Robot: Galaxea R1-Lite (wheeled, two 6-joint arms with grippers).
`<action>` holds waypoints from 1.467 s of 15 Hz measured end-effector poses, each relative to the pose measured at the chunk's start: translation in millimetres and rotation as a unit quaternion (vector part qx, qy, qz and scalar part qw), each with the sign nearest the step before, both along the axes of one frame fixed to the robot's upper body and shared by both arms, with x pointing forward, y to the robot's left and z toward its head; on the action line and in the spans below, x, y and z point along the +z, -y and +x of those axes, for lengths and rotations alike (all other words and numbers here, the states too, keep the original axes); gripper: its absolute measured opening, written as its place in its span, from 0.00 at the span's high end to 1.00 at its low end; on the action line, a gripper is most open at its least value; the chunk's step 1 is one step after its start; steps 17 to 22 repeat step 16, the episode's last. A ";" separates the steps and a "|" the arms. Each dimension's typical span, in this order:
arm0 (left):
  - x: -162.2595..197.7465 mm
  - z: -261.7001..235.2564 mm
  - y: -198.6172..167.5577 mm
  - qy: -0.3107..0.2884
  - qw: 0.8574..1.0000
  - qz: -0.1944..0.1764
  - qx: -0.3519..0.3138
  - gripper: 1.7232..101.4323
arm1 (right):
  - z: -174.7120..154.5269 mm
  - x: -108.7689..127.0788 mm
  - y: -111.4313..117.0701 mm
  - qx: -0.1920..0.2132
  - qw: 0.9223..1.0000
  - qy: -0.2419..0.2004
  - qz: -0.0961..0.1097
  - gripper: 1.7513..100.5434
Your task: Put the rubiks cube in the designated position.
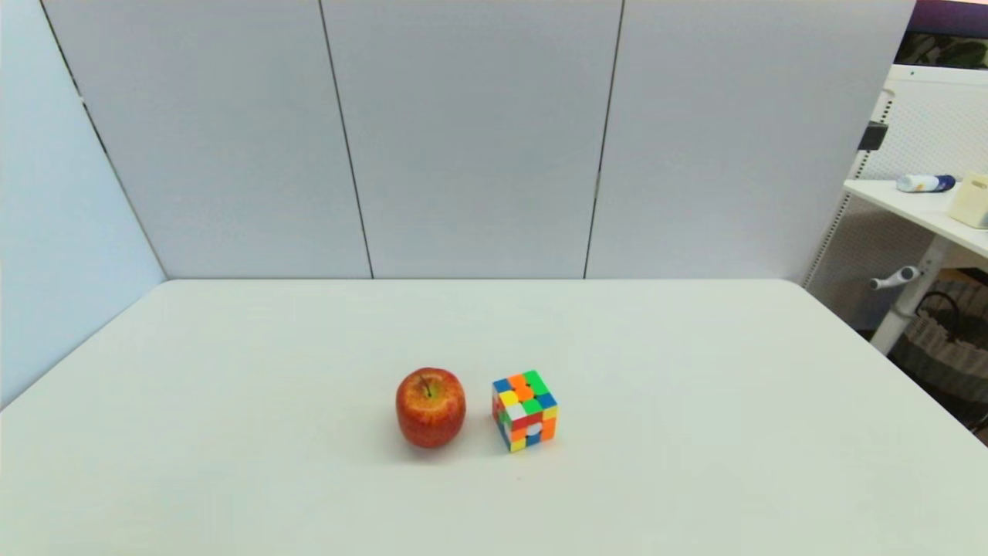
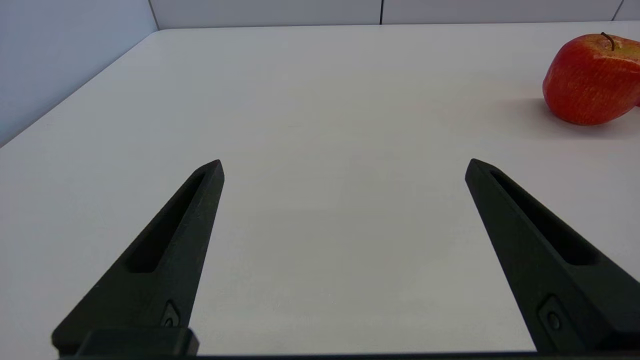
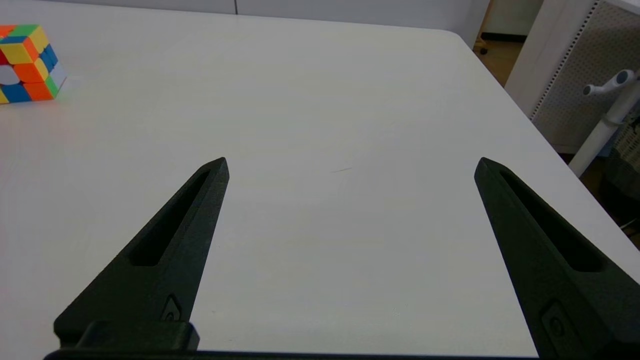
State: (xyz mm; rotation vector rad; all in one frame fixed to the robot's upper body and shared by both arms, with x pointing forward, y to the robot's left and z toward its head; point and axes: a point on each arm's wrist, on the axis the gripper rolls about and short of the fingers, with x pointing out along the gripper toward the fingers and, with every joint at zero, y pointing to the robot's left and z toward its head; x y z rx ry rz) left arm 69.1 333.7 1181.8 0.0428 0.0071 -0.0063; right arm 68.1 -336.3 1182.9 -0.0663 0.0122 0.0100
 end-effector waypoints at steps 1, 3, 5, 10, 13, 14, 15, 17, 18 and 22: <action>0.0 0.0 0.0 0.000 1.000 0.000 0.000 0.04 | 0.0 0.0 0.0 -0.001 1.000 0.000 0.003 0.03; 0.0 0.0 0.0 0.000 1.000 0.000 0.000 0.04 | 0.0 -0.1 0.1 -0.003 1.000 0.000 0.017 0.03; 0.0 0.0 0.0 0.000 1.000 0.000 0.000 0.04 | 0.0 -0.1 0.2 -0.004 1.000 0.000 0.024 0.03; 0.0 0.0 0.0 0.000 1.000 0.000 0.000 0.04 | 0.0 -0.7 0.2 -0.006 1.000 -0.004 0.025 0.03; 0.0 0.0 0.0 0.000 1.000 0.000 0.000 0.04 | -0.2 0.3 0.3 -0.006 1.000 0.000 0.027 0.03; 0.0 0.0 0.0 0.000 1.000 0.000 0.000 0.04 | -0.1 0.3 0.2 -0.006 1.000 0.000 0.027 0.03; 0.0 0.0 0.0 0.000 1.000 0.000 0.000 0.04 | 0.0 0.1 0.2 -0.005 1.000 0.000 0.028 0.03; 0.0 0.0 0.0 0.000 1.000 0.000 0.000 0.04 | 0.0 -0.1 0.2 -0.005 1.000 0.000 0.028 0.03; 0.0 0.0 0.0 0.000 1.000 0.000 0.000 0.04 | 0.0 -0.1 0.2 -0.005 1.000 0.000 0.028 0.03; 0.0 0.0 0.0 0.000 1.000 0.000 0.000 0.04 | 0.0 -0.1 0.2 -0.005 1.000 0.000 0.028 0.03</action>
